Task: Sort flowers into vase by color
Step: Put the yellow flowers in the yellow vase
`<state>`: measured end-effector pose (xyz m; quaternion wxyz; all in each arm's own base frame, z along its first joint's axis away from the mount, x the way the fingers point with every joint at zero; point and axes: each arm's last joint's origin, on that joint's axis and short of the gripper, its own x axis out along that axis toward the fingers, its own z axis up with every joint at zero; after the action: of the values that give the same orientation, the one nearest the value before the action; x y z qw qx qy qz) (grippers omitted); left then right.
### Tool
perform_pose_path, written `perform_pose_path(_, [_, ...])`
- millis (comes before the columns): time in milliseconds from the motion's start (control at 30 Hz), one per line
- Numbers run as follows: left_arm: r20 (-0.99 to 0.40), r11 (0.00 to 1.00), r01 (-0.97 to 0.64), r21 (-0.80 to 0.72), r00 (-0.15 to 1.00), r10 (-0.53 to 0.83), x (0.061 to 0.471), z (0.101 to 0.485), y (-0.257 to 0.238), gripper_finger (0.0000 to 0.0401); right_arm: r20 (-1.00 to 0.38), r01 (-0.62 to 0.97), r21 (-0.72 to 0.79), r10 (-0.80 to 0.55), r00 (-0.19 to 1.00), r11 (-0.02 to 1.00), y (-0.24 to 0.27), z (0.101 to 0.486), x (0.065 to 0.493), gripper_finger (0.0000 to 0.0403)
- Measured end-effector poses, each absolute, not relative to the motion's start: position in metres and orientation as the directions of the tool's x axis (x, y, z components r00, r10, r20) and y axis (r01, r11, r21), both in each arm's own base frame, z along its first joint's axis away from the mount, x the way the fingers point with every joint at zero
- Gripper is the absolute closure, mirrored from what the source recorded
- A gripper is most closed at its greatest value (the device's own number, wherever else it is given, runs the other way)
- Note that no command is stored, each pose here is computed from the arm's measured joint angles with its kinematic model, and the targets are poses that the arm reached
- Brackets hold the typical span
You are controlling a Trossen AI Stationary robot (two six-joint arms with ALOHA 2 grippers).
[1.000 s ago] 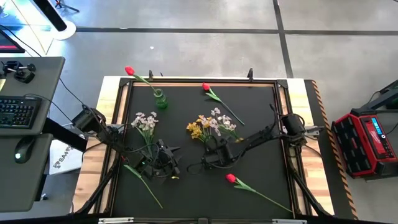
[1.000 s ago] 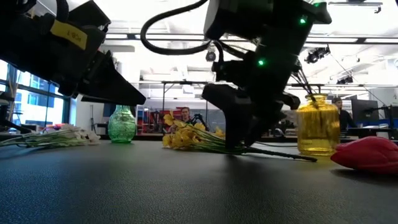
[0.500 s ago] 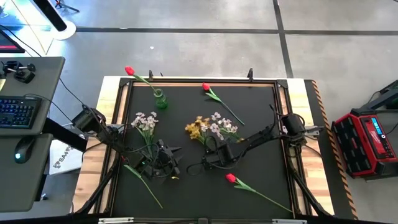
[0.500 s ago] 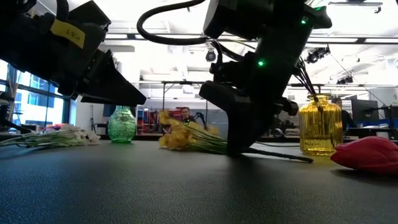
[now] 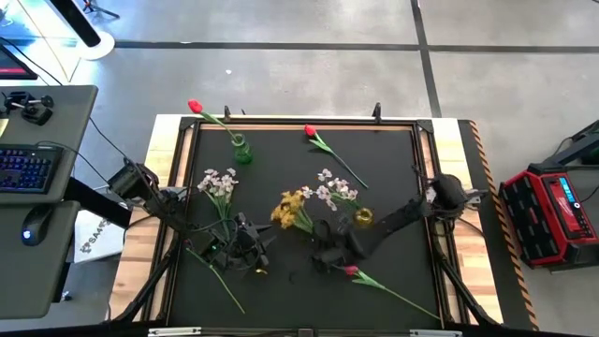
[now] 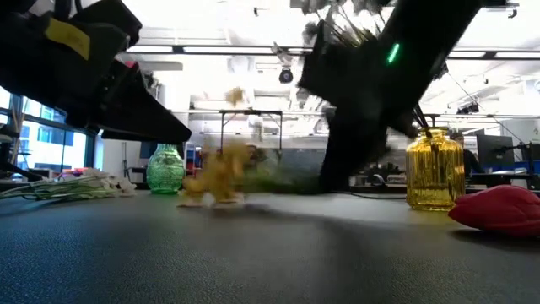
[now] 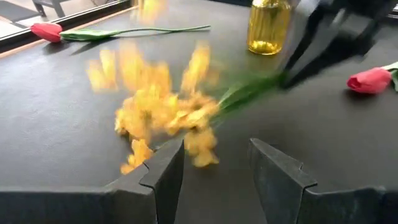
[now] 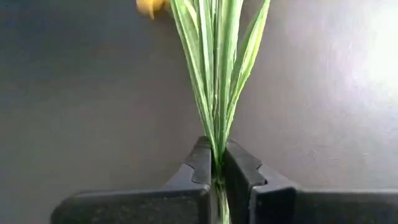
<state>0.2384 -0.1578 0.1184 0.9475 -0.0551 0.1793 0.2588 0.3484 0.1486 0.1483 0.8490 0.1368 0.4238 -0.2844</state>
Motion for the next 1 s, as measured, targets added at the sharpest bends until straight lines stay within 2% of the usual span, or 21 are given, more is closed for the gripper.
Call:
perform_pose_path(300, [-0.362,0.862,-0.507,-0.01,0.805,0.469,0.237,0.119,-0.16,0.0236,-0.488,0.539,-0.059,-0.496,0.718,0.84,0.195,0.234,0.29,0.0402])
perform_pose_path(467, [-0.358,0.86,-0.51,-0.008,0.804,0.474,0.237,0.119,-0.16,0.0236,-0.285,0.528,-0.092,-0.53,0.798,0.844,0.219,0.252,0.235,0.0402])
perform_pose_path(667, [-0.343,0.852,-0.524,-0.007,0.801,0.49,0.237,0.119,-0.159,0.0236,-0.022,0.509,0.047,-0.508,0.861,0.86,0.22,0.222,0.166,0.0402])
perform_pose_path(833, [-0.341,0.849,-0.528,-0.012,0.801,0.492,0.238,0.12,-0.158,0.0236,0.0,0.485,0.142,-0.49,0.872,0.863,0.202,0.194,0.147,0.0402])
perform_pose_path(1000, [-0.335,0.843,-0.537,-0.029,0.8,0.498,0.241,0.121,-0.156,0.0236,0.0,0.507,0.125,-0.511,0.86,0.853,0.191,0.179,0.147,0.0402])
